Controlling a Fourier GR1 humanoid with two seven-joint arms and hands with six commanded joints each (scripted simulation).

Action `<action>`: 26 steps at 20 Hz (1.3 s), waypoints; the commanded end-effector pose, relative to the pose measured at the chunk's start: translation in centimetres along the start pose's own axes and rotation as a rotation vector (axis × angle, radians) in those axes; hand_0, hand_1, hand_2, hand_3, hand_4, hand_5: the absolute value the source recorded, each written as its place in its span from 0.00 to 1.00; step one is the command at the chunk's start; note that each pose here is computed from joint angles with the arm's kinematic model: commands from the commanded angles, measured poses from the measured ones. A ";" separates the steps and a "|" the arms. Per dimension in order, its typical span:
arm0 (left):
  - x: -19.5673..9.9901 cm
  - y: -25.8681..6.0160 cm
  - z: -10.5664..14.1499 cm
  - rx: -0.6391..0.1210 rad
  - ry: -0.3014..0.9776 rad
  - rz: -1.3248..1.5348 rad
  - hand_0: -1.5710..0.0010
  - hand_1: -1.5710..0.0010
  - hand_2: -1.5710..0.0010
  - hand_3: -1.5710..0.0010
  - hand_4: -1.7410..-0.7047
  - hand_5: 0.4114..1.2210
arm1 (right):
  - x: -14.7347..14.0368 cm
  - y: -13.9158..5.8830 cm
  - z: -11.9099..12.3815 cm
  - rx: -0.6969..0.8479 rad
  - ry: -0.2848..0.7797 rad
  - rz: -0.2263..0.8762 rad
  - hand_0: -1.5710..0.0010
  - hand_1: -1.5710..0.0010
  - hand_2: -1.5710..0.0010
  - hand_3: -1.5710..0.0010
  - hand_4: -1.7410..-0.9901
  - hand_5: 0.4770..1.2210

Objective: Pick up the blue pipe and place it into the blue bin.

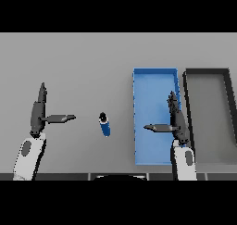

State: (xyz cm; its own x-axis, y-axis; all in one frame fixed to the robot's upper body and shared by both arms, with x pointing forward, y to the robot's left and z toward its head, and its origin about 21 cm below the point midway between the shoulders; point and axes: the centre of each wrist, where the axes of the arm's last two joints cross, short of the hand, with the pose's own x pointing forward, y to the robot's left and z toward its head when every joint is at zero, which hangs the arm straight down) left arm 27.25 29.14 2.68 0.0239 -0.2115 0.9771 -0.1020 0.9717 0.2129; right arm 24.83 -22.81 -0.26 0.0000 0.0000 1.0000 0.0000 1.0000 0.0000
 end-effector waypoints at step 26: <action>2.3 -2.5 5.1 -0.810 -0.025 -0.259 1.00 1.00 1.00 1.00 0.64 0.07 | 1.9 -2.0 1.6 0.165 -0.105 0.327 1.00 1.00 1.00 1.00 0.70 0.13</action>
State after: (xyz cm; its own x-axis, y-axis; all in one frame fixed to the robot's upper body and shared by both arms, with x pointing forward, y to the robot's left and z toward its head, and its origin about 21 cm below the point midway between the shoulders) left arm 22.46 25.65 4.43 -0.0747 -0.4298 0.8998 0.6484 0.6646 0.3712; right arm 23.23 -24.78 1.59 -0.1278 0.3114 0.9417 -0.1437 0.9336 -0.3282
